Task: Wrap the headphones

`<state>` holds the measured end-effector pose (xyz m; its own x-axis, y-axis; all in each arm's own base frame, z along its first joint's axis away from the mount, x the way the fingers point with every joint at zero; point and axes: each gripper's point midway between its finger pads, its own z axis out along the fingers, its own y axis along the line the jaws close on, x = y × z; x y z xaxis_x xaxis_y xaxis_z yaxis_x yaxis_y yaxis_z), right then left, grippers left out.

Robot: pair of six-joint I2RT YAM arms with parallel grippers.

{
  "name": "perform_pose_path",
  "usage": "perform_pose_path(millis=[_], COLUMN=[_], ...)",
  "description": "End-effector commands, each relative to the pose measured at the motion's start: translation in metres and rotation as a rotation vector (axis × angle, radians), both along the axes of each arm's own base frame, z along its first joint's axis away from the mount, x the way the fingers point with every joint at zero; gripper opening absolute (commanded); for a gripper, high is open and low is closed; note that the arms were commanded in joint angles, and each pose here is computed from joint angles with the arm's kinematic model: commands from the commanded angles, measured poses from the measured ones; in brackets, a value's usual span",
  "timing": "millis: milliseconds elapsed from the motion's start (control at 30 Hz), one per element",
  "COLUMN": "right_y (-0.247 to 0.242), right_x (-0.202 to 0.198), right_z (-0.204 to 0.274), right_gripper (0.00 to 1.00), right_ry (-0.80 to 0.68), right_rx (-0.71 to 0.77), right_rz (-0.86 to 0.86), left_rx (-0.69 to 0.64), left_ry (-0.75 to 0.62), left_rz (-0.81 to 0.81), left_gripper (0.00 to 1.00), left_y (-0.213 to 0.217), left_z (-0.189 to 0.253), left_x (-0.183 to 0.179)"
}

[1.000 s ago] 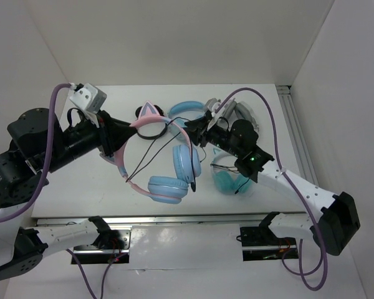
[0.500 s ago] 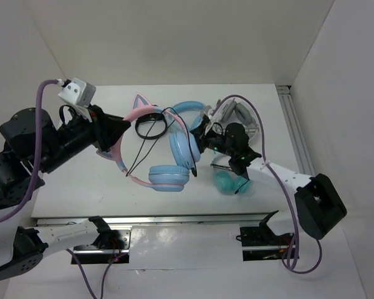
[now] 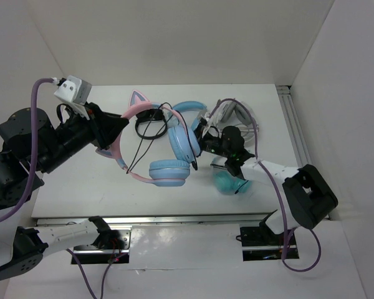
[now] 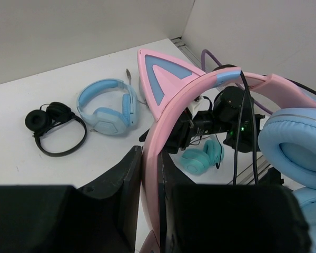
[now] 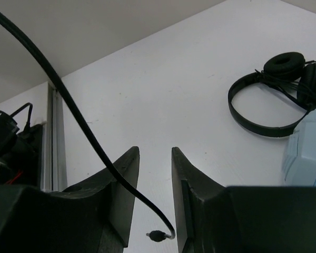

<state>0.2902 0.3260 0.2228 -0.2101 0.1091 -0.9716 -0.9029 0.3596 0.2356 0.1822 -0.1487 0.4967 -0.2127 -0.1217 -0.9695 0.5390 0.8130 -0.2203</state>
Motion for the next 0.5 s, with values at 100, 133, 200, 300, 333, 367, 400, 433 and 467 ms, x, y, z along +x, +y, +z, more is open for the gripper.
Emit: perform_pose_path(millis=[100,133,200,300,333,367,400,433,467], right_y=[0.008,0.008,0.008,0.008,0.008,0.009,0.009,0.009,0.009], right_x=[-0.005,-0.005,-0.005,-0.005,-0.005,-0.004,-0.003,-0.003,-0.005], right_z=[-0.015,-0.015,-0.018,-0.019,-0.019,-0.023,-0.027,-0.027,-0.035], right_gripper=[0.40,0.40,0.42,0.42,0.42,0.42,0.42,0.44,0.44], right_ry=[-0.003,0.006,0.014,0.014,0.014,0.022,0.030,0.030,0.055], right_rx=[0.022,0.025,0.020,0.020,0.020,0.014,0.009,0.009,0.001], right_rz=[0.027,0.027,0.027,0.027,0.027,0.027,0.026,0.026,0.026], left_rx=[-0.197,-0.203,-0.203,-0.202,-0.202,-0.202,-0.202,-0.202,-0.202], left_ry=[-0.111,-0.117,-0.118,-0.130,-0.130,-0.130,-0.130,-0.130,-0.130], left_rz=[0.020,0.028,0.029,0.037,0.037,0.047,0.047,0.047,0.047], left_gripper=[0.00,0.00,0.00,0.00,0.00,0.00,0.00,0.00,0.00], left_y=[0.005,0.008,0.008,0.011,0.011,0.012,0.012,0.012,0.012], left_z=[0.055,0.059,0.059,0.062,0.062,0.062,0.062,0.062,0.062], left_x=[-0.005,-0.006,-0.006,-0.006,-0.006,-0.005,-0.005,-0.005,-0.005])
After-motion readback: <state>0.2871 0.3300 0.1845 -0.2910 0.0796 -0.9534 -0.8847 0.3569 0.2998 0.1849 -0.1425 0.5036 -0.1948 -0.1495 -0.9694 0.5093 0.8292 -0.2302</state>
